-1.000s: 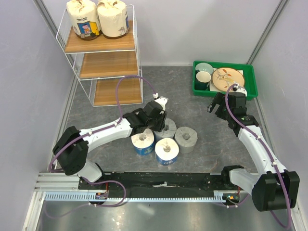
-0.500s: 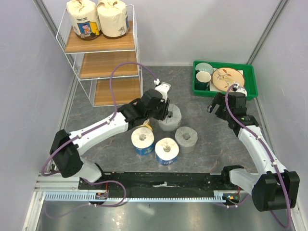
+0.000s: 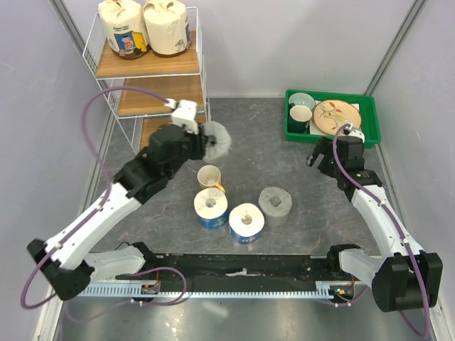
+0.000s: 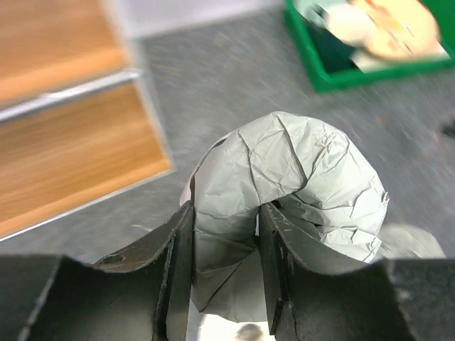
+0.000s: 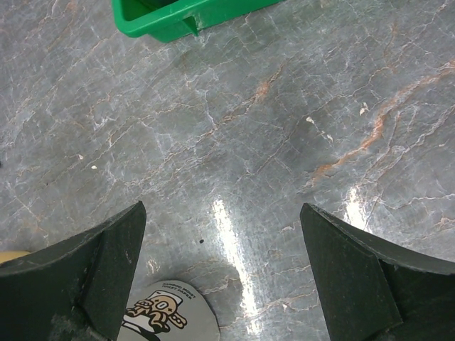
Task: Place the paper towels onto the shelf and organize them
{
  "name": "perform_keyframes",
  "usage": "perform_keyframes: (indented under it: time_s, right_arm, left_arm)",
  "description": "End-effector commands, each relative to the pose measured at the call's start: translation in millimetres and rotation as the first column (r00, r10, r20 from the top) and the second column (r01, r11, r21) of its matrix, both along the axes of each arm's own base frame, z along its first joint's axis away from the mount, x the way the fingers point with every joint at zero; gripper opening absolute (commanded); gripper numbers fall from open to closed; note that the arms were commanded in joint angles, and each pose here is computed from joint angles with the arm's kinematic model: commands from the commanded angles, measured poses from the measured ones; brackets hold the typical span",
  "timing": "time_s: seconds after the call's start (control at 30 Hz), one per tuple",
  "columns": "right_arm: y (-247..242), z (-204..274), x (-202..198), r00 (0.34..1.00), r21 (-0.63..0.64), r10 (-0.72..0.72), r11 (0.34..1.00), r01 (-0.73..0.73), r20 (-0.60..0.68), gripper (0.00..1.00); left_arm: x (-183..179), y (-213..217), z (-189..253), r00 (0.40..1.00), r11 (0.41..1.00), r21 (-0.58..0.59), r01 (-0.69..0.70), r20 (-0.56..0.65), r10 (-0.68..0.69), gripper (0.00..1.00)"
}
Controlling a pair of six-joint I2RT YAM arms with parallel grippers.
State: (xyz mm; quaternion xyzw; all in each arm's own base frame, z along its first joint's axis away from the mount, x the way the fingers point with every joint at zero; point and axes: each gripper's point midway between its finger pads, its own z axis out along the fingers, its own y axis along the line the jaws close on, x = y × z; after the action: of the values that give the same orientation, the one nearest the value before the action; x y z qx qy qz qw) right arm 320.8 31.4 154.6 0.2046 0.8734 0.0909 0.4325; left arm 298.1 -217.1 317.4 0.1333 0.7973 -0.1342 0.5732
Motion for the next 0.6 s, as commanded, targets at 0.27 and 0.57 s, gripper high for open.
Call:
perform_keyframes:
  time_s: [0.27, 0.57]
  right_arm:
    - [-0.2, 8.7, 3.6, 1.0, 0.003, 0.007, 1.0, -0.007, 0.028, 0.98]
    - [-0.1, 12.3, 5.8, 0.999, 0.0, 0.009, 1.0, -0.009, 0.034, 0.98]
  left_arm:
    - [17.8, 151.9, 83.3, 0.882, 0.911, -0.076, -0.405, 0.23, 0.411, 0.42]
    - [42.6, 188.6, 107.3, 0.817, 0.862, -0.096, -0.497, 0.282, 0.502, 0.42]
